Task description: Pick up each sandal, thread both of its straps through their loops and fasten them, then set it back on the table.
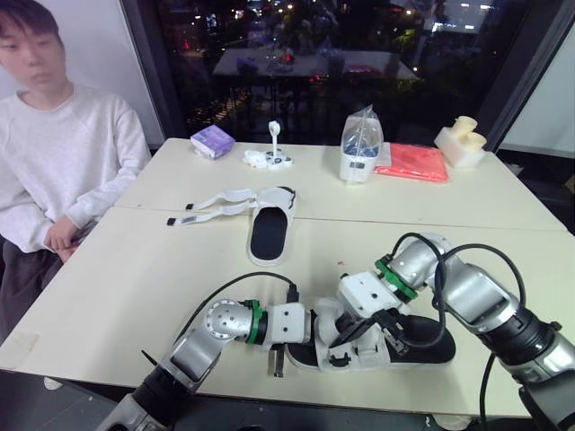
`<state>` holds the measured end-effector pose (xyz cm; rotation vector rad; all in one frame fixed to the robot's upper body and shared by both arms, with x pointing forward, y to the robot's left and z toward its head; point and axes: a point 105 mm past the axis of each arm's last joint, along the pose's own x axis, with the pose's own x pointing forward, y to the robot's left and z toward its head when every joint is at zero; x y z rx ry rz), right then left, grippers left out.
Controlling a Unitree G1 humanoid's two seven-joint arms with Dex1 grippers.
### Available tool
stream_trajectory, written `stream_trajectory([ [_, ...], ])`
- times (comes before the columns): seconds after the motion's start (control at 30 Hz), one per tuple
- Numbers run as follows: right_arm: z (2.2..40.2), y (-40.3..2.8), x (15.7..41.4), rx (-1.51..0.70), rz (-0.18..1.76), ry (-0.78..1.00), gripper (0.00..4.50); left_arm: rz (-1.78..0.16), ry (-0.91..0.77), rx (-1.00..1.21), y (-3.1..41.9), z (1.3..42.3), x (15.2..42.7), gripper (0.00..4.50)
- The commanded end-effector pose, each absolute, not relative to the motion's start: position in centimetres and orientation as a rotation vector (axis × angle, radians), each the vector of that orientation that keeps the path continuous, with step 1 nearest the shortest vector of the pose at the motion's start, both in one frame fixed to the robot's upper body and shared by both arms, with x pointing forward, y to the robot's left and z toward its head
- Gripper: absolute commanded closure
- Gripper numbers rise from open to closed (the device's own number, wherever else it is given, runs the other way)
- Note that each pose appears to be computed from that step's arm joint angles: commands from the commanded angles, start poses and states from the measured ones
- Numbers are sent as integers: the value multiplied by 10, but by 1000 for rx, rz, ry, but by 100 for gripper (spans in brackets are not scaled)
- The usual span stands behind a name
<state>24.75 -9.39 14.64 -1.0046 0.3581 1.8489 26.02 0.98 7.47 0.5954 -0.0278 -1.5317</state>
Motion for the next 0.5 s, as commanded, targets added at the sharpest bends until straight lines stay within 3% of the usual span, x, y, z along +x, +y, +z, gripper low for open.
stream_trajectory([
  [0.03, 144, -99, 237, -1003, 1875, 414, 447, -1517, 171, 614, 23, 35, 257, 450],
  [0.3, 118, -109, 223, -896, 1821, 511, 447, -1520, 176, 609, 24, 34, 256, 450],
  [0.5, 130, -102, 218, -767, 1803, 516, 447, -1533, 177, 617, 25, 33, 255, 450],
])
